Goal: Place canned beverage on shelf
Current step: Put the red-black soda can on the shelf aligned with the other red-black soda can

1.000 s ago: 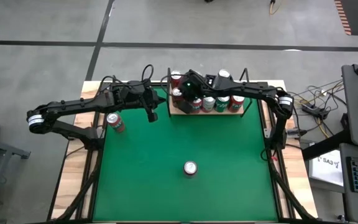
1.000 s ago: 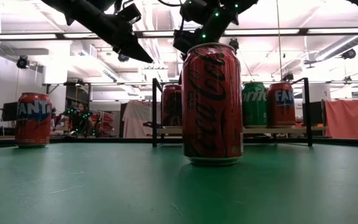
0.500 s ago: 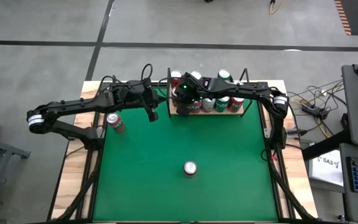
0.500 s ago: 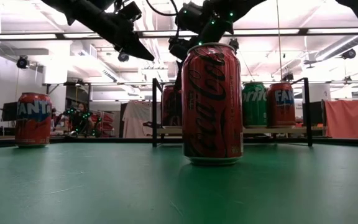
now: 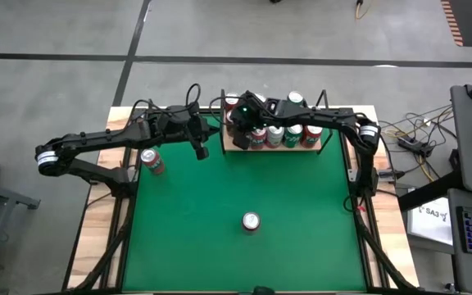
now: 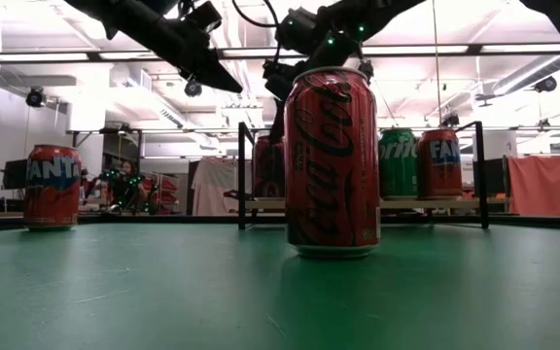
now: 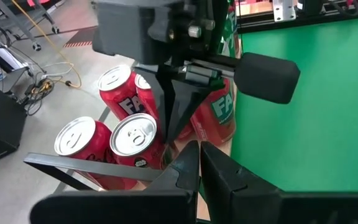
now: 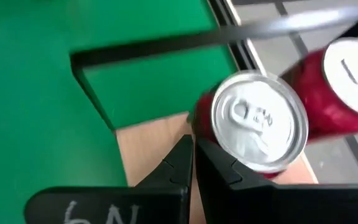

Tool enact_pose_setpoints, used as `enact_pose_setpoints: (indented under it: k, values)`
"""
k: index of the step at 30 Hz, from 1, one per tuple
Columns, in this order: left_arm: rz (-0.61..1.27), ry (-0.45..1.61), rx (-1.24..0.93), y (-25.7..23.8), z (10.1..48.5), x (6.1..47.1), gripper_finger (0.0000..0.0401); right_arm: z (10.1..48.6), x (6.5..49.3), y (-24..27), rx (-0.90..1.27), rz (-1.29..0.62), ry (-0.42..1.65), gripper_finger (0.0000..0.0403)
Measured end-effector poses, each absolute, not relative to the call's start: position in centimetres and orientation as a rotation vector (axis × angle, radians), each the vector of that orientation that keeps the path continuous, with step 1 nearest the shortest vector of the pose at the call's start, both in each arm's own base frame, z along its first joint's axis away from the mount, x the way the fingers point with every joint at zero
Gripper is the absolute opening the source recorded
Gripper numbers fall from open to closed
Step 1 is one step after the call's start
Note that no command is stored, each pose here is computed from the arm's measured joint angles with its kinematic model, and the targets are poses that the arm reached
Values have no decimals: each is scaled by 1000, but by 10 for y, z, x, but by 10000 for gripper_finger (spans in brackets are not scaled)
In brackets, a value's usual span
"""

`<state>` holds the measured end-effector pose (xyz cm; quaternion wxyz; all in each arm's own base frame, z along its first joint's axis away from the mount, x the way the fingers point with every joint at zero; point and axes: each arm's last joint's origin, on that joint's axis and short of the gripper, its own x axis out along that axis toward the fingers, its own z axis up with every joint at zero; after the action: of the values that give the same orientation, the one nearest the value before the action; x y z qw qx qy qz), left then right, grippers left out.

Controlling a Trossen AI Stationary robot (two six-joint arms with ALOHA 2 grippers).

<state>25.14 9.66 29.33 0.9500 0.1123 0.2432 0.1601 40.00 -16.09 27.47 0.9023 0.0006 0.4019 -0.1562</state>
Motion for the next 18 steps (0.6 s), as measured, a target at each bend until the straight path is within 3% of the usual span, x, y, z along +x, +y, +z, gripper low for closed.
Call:
enact_pose_setpoints:
  k: [18]
  values:
    - [321, 480, 269, 97, 295, 252, 0, 281, 393, -172, -44, -332, 817, 9]
